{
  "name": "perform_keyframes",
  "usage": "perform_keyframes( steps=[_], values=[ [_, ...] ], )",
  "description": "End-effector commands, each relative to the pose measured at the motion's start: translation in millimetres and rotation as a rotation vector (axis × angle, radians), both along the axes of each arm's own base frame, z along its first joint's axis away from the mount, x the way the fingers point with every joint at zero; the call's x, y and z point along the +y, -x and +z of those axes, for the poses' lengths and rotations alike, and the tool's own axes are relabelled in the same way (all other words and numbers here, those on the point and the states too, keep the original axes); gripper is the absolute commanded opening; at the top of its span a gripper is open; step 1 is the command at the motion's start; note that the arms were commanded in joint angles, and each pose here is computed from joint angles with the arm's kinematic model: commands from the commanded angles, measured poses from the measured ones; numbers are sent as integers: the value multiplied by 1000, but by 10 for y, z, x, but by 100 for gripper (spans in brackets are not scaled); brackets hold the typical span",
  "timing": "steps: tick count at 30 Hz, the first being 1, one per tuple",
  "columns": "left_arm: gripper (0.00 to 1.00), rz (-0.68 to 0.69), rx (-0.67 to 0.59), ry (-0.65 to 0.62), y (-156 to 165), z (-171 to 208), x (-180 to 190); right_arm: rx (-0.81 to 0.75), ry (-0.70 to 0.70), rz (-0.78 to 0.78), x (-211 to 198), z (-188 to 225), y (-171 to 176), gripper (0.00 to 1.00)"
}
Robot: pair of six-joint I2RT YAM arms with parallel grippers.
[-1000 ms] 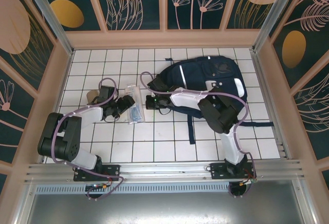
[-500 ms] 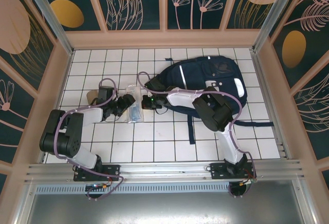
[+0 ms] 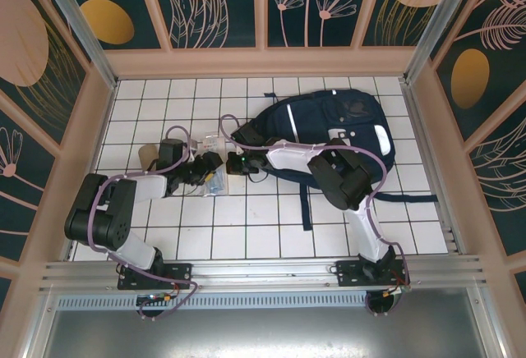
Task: Pack books, pencil case, and school supplies into a backpack
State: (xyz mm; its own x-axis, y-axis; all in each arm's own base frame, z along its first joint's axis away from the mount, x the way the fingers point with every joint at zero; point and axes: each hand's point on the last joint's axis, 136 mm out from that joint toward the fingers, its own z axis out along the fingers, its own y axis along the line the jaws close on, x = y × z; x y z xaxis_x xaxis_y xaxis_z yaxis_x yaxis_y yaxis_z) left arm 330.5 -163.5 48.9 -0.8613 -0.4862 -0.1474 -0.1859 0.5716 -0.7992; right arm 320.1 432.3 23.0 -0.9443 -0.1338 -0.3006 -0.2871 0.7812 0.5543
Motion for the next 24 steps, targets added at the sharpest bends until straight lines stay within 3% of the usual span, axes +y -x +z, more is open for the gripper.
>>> perform_keyframes(
  steps=[1, 7, 10, 24],
  values=[
    [60, -19, 1, -100, 17, -10, 92, 43, 28, 26, 37, -198, 135, 0],
    [62, 109, -13, -360, -88, 122, 535, 43, 32, 26, 30, -198, 137, 0],
    [62, 101, 24, -459, -75, 59, 659, 44, 32, 26, 30, -206, 139, 0],
    [59, -66, 117, -353, 75, -308, 373, 48, 20, 36, 78, -206, 153, 0]
  ],
)
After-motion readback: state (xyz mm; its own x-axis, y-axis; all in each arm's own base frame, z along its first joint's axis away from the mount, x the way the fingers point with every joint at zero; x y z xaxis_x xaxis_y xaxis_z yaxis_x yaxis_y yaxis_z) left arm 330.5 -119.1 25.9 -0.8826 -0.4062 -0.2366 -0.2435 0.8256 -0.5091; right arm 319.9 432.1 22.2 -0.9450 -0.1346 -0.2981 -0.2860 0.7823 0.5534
